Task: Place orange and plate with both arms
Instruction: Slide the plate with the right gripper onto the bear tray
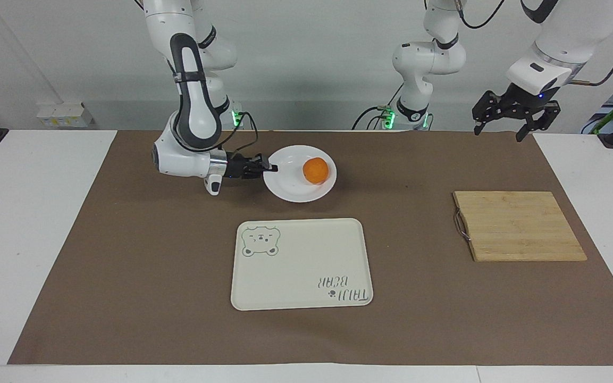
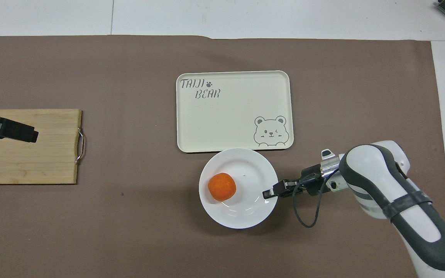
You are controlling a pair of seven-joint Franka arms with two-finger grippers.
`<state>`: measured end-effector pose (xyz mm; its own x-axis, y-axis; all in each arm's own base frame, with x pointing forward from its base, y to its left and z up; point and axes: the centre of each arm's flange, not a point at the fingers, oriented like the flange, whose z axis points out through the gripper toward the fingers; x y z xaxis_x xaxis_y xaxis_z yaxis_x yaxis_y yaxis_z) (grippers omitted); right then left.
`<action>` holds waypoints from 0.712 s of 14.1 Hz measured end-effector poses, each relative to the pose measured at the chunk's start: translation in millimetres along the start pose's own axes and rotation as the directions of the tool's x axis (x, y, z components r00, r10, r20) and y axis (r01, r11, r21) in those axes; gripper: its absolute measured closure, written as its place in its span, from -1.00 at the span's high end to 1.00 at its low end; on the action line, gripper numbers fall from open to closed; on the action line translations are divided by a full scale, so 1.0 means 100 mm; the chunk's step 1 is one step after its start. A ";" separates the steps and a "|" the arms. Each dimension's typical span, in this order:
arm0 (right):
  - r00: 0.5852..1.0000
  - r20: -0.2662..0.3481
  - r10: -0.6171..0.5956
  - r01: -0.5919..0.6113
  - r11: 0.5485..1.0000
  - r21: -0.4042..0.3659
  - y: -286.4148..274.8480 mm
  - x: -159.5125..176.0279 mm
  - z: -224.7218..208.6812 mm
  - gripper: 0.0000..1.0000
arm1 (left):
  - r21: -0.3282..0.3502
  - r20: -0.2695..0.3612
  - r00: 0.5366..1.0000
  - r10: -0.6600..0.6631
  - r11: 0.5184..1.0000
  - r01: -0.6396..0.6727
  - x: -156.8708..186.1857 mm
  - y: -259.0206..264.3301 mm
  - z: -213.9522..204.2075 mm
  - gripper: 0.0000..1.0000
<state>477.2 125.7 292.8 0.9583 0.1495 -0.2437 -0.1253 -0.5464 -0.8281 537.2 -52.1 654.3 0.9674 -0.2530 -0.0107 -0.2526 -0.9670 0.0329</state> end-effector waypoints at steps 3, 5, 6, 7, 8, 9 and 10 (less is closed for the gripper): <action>0.998 -0.053 0.029 -0.030 0.999 -0.012 -0.09 0.32 -0.12 -0.82 | 0.000 0.000 1.000 0.000 1.000 0.000 0.00 0.00 0.00 1.00; 0.991 -0.118 0.065 -0.069 0.997 -0.032 -0.14 0.56 -0.22 -0.82 | 0.000 0.000 1.000 0.000 1.000 0.000 0.00 0.00 0.00 1.00; 0.986 -0.147 0.082 -0.089 0.995 -0.037 -0.18 0.67 -0.26 -0.82 | 0.000 0.000 1.000 0.000 1.000 0.000 0.00 0.00 0.00 1.00; 0.980 -0.171 0.100 -0.108 0.993 -0.038 -0.23 0.77 -0.31 -0.82 | 0.000 0.000 1.000 0.000 1.000 0.000 0.00 0.00 0.00 1.00; 0.975 -0.189 0.116 -0.125 0.992 -0.034 -0.27 0.87 -0.35 -0.82 | 0.000 0.000 1.000 0.000 1.000 0.000 0.00 0.00 0.00 1.00; 0.972 -0.199 0.124 -0.133 0.991 -0.030 -0.31 0.97 -0.38 -0.82 | 0.000 0.000 1.000 0.000 1.000 0.000 0.00 0.00 0.00 1.00; 0.970 -0.207 0.125 -0.133 0.991 -0.027 -0.33 1.08 -0.40 -0.82 | 0.000 0.000 1.000 0.000 1.000 0.000 0.00 0.00 0.00 1.00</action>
<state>594.9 127.0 314.0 0.9674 -0.0940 -0.2352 -0.2449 -0.5838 -0.7741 537.2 -52.0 654.3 0.9675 -0.2526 -0.0107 -0.2521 -0.9671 0.0329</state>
